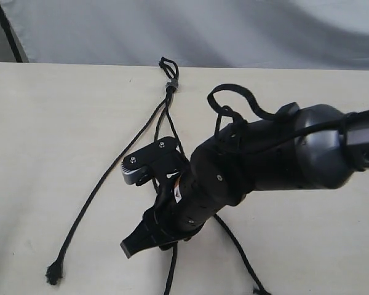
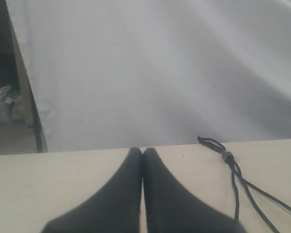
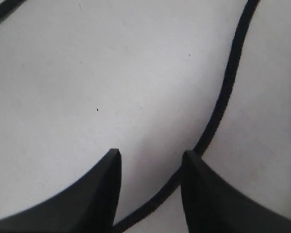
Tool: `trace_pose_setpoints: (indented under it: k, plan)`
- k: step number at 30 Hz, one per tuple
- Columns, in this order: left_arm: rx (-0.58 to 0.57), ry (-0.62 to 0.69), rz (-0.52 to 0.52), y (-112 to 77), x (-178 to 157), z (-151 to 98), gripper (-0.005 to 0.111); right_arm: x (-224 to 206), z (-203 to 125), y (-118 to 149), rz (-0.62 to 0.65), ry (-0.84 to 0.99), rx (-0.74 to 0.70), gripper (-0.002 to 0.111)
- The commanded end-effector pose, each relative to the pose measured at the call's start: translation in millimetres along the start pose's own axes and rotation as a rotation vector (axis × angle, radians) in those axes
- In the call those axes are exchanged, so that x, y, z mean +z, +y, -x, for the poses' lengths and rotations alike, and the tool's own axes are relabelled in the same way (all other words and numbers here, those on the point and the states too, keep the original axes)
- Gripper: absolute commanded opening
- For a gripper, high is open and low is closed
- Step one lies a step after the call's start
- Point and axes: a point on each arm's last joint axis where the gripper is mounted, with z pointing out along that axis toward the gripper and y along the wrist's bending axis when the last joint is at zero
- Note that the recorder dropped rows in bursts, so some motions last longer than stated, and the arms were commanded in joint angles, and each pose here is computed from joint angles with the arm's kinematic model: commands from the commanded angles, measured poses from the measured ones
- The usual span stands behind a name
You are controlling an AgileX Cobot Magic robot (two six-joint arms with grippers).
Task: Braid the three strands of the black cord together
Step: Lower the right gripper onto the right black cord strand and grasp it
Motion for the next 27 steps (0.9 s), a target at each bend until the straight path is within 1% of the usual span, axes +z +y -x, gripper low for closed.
trace_pose_setpoints:
  k: [1, 4, 7, 16, 21, 27]
  plan:
    - [-0.009, -0.011, 0.003, 0.2, -0.2, 0.4, 0.0, 14.0, -1.4, -0.2, -0.01, 0.042, -0.019, 0.04]
    - [-0.009, -0.011, 0.003, 0.2, -0.2, 0.4, 0.0, 19.6, 0.5, 0.0, -0.014, 0.064, -0.02, 0.04]
    - [-0.009, -0.011, 0.003, 0.2, -0.2, 0.4, 0.0, 21.9, 6.1, -1.0, -0.033, 0.052, -0.067, 0.04]
    - [-0.009, -0.011, 0.003, 0.2, -0.2, 0.4, 0.0, 23.7, 4.8, -6.1, -0.087, 0.07, -0.075, 0.04]
    - [-0.009, -0.011, 0.003, 0.2, -0.2, 0.4, 0.0, 25.0, 4.4, -8.7, -0.103, 0.074, -0.032, 0.04]
    - [-0.009, -0.011, 0.003, 0.2, -0.2, 0.4, 0.0, 37.9, -4.3, -9.6, -0.103, 0.15, 0.005, 0.04]
